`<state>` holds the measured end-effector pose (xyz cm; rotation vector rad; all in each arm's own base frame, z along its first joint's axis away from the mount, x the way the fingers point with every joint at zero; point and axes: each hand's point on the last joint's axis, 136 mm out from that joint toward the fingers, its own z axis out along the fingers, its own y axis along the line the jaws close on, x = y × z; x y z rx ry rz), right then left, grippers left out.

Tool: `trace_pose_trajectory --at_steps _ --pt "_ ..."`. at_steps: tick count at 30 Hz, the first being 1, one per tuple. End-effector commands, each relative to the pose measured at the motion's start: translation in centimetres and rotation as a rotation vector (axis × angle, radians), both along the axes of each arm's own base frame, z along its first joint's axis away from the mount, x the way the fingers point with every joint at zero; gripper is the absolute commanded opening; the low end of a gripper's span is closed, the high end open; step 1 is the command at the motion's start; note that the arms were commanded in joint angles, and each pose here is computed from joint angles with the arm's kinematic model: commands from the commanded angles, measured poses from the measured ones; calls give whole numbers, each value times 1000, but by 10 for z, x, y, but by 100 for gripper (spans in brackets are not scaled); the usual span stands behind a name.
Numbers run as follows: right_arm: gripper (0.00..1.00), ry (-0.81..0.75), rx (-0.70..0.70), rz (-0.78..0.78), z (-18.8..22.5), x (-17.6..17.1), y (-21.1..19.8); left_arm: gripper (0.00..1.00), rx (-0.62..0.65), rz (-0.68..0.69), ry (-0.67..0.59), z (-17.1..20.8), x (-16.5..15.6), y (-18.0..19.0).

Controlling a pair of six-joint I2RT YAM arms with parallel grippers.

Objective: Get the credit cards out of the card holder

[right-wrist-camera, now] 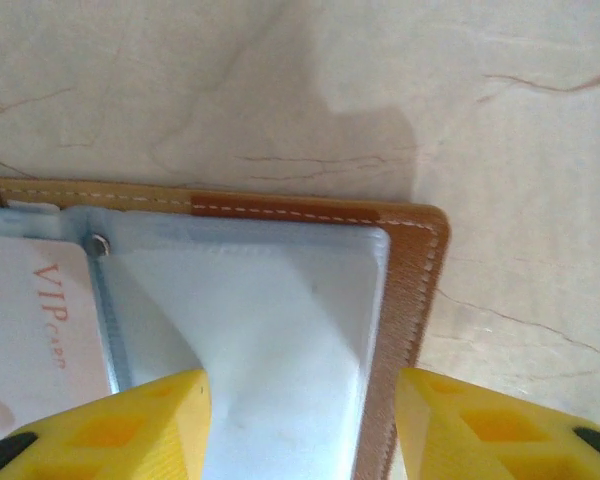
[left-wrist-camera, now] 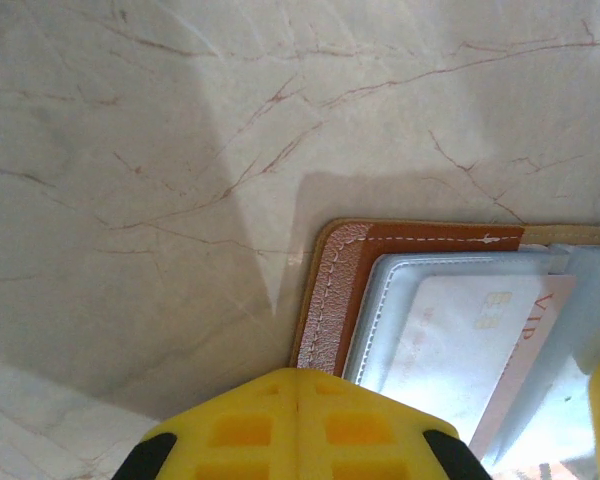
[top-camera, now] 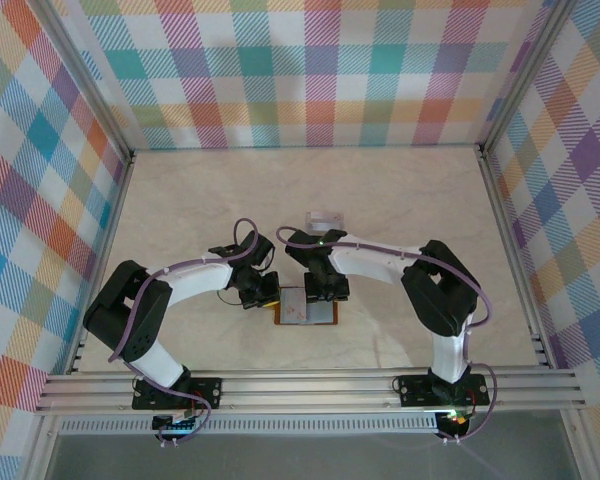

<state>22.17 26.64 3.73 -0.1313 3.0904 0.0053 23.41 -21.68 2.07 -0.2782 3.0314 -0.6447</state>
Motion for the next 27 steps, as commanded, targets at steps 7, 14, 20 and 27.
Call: trace_pose_trajectory --at_steps 7,14,20,27 --pt "49 -55 -69 6 28 1 -31 6 24 -1 -4 14 -1 6" --pt "41 -3 271 17 39 -2 15 6 -18 -1 -32 32 2 -4" --pt "36 30 384 24 45 -5 33 6 -61 -32 -37 38 0 -24" --pt "35 25 316 18 40 -2 22 5 -38 -63 -13 22 -4 -41"
